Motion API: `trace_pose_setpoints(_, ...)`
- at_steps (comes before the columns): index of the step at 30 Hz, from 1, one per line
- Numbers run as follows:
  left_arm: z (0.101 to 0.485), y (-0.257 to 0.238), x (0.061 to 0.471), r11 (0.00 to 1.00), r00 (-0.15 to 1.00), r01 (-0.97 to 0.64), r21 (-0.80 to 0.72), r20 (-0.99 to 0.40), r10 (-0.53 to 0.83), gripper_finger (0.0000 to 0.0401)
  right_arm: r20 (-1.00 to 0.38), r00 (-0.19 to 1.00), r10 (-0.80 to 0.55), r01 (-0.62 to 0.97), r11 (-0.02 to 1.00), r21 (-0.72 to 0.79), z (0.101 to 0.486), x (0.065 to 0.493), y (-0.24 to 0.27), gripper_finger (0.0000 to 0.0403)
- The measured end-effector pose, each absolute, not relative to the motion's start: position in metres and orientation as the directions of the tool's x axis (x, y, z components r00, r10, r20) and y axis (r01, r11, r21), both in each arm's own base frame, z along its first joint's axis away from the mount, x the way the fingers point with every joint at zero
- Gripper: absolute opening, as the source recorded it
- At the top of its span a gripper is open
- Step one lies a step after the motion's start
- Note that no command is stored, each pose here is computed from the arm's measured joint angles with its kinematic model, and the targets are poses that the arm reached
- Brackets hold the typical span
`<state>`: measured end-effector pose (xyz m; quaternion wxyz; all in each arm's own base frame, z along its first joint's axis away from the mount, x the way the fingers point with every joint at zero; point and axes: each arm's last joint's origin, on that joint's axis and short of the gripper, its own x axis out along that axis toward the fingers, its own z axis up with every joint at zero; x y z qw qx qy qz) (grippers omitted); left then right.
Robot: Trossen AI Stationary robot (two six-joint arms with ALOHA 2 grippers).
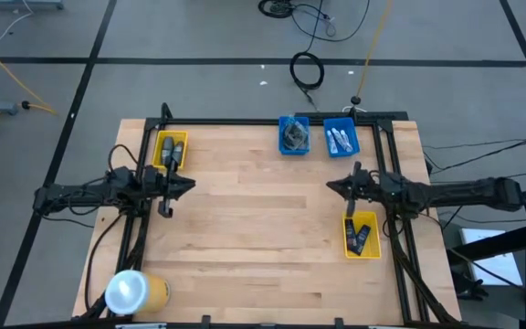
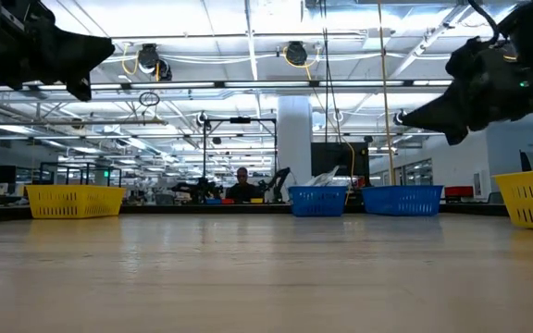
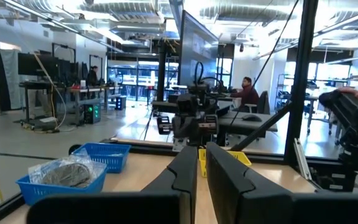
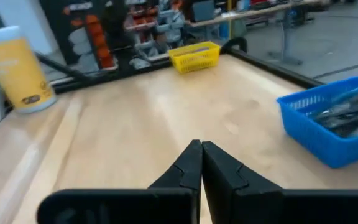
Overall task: Pick & Place Travel size toiletries
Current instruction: Return to Home Position
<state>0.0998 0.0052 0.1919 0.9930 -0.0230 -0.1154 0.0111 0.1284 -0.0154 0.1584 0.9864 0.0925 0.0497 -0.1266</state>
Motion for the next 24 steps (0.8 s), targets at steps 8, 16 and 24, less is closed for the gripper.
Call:
trace_pose_setpoints(8,0.192,0.005,0.100,0.999,0.973,-0.017,-0.048,0.228,0.027,0.0037,-0.115,0.974,-0.195,0.209,0.969,0.131,0.160,0.117,-0.010,0.0004)
trace_pose_setpoints(16,0.192,0.005,0.100,0.999,0.973,-0.017,-0.048,0.228,0.027,0.0037,-0.050,0.984,-0.170,0.176,0.972,0.157,0.164,0.103,-0.007,0.0004)
trace_pose_setpoints(24,0.191,0.005,0.100,0.999,0.975,-0.017,-0.048,0.221,0.027,0.0037,0.010,0.999,0.041,-0.041,0.998,0.043,0.168,0.097,0.003,0.0004)
